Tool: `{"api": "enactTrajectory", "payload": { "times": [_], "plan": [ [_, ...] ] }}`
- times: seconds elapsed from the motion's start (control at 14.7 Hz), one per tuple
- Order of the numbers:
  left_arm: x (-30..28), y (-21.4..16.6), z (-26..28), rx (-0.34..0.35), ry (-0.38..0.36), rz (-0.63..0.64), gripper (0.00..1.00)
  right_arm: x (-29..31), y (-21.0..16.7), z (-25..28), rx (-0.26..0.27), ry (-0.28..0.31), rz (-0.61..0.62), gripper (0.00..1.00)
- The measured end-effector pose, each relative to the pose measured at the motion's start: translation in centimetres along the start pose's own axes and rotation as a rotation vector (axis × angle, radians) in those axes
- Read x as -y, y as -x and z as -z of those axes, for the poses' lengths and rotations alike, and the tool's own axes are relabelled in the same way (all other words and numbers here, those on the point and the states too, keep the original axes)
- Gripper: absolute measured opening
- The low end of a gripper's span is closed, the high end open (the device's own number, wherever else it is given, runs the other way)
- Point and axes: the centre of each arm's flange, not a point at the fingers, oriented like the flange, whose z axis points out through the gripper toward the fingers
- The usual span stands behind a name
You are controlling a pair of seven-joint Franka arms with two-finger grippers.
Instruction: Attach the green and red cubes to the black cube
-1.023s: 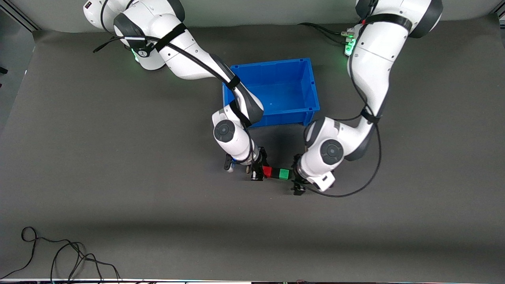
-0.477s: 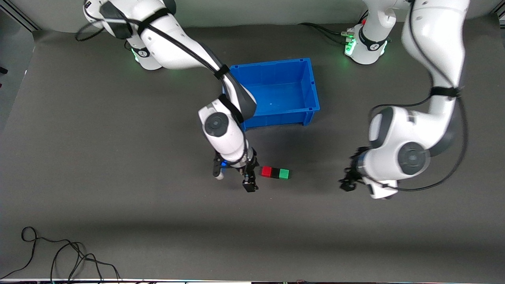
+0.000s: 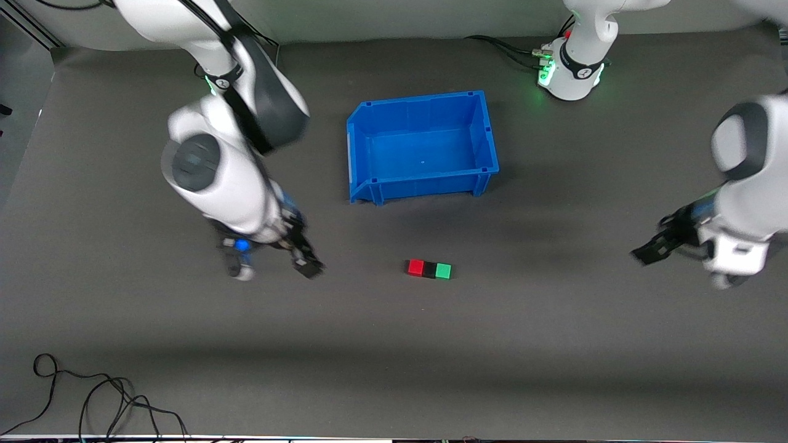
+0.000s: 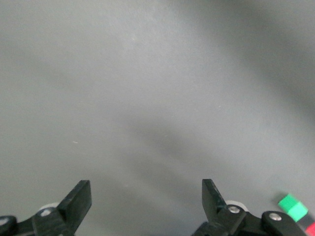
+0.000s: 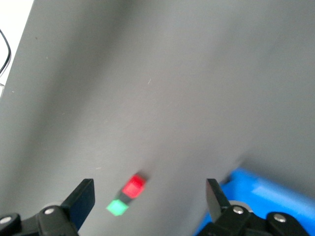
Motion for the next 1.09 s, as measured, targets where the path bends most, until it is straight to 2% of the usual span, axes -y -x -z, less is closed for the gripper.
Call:
{"api": "enactTrajectory", "payload": {
  "times": [0.2, 0.48, 0.61, 0.82, 0.95, 1.09],
  "plan": [
    [2.5, 2.2, 4.1, -0.011, -0.026, -0.176, 1.00, -3.5, -2.7, 5.7, -0.061, 0.025, 0.178, 1.00],
    [3.3, 4.0, 9.0, 0.003, -0.035, -0.451, 1.00, -9.7, -9.6, 10.7, -0.054, 0.010, 0.419, 1.00],
    [3.2, 4.4, 11.8, -0.018, -0.028, -0.575, 1.00, -12.7, -12.8, 12.6, -0.063, 0.024, 0.527, 1.00],
    [3.1, 4.5, 13.8, -0.051, -0.020, -0.620, 1.00, -16.2, -17.1, 14.8, -0.079, 0.024, 0.710, 1.00],
    [2.9, 4.6, 13.8, -0.047, -0.022, -0.634, 1.00, -18.1, -20.0, 15.6, -0.087, 0.029, 0.822, 1.00],
    [3.0, 4.8, 13.7, -0.027, -0.027, -0.643, 1.00, -19.8, -22.5, 15.7, -0.083, 0.041, 0.880, 1.00]
  ]
}}
